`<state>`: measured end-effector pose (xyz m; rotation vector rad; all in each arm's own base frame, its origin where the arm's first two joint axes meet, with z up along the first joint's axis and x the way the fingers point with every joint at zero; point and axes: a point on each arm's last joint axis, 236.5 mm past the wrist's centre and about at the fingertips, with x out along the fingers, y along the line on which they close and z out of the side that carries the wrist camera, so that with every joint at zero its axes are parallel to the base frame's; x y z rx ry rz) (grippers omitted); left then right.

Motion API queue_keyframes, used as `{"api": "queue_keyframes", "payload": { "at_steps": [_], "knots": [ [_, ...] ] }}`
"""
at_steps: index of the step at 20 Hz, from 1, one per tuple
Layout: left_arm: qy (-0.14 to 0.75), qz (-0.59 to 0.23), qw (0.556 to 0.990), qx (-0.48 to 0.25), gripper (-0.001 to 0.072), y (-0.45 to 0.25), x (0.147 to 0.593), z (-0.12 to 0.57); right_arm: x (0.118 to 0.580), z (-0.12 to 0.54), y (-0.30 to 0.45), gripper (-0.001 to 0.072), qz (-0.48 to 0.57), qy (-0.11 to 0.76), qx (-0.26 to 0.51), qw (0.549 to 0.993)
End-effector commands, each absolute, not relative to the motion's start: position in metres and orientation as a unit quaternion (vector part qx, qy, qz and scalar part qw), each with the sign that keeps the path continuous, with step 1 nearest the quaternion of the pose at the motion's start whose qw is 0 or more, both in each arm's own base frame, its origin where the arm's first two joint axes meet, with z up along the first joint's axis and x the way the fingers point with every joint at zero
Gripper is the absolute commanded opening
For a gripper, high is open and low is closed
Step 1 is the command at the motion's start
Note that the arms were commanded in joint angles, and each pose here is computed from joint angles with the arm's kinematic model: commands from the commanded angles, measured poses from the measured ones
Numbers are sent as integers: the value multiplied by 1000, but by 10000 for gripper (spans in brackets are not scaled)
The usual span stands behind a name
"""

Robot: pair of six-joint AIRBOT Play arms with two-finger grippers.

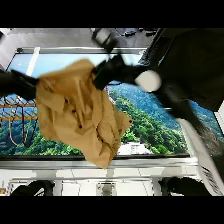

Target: Fold the clothes and pants, and hang the long-sleeved shirts on hangers.

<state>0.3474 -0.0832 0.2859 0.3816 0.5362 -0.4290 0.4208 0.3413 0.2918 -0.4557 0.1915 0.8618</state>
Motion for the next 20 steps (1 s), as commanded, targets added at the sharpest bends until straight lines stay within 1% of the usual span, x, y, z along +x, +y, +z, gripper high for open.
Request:
{"api": "queue_keyframes", "payload": {
  "at_steps": [1, 3, 5, 8, 10, 12, 14, 17, 18, 20],
  "knots": [
    [162, -149, 948, 229, 35, -58, 355, 372, 345, 446, 288, 31, 388, -43, -220, 894],
    [88, -132, 957, 244, 35, -56, 336, 436, 292, 512, 262, 31, 387, -110, -201, 893],
    [12, -115, 959, 258, 35, -55, 306, 496, 246, 552, 242, 31, 394, -162, -176, 888],
    [-75, -109, 953, 272, 35, -61, 258, 554, 202, 571, 228, 31, 415, -188, -156, 876],
    [-88, -125, 950, 273, 35, -68, 239, 558, 200, 564, 227, 32, 421, -168, -152, 878],
    [-53, -140, 951, 272, 35, -71, 240, 540, 221, 534, 226, 32, 409, -101, -147, 895],
    [21, -163, 954, 250, 35, -73, 260, 498, 258, 487, 221, 32, 375, -19, -155, 914],
    [160, -202, 942, 214, 35, -80, 305, 401, 311, 412, 214, 32, 315, 90, -172, 929],
    [206, -210, 934, 201, 35, -81, 319, 366, 328, 384, 212, 31, 298, 125, -179, 929],
    [303, -227, 909, 176, 35, -83, 345, 286, 364, 326, 198, 31, 264, 202, -168, 928]
  ]
}}
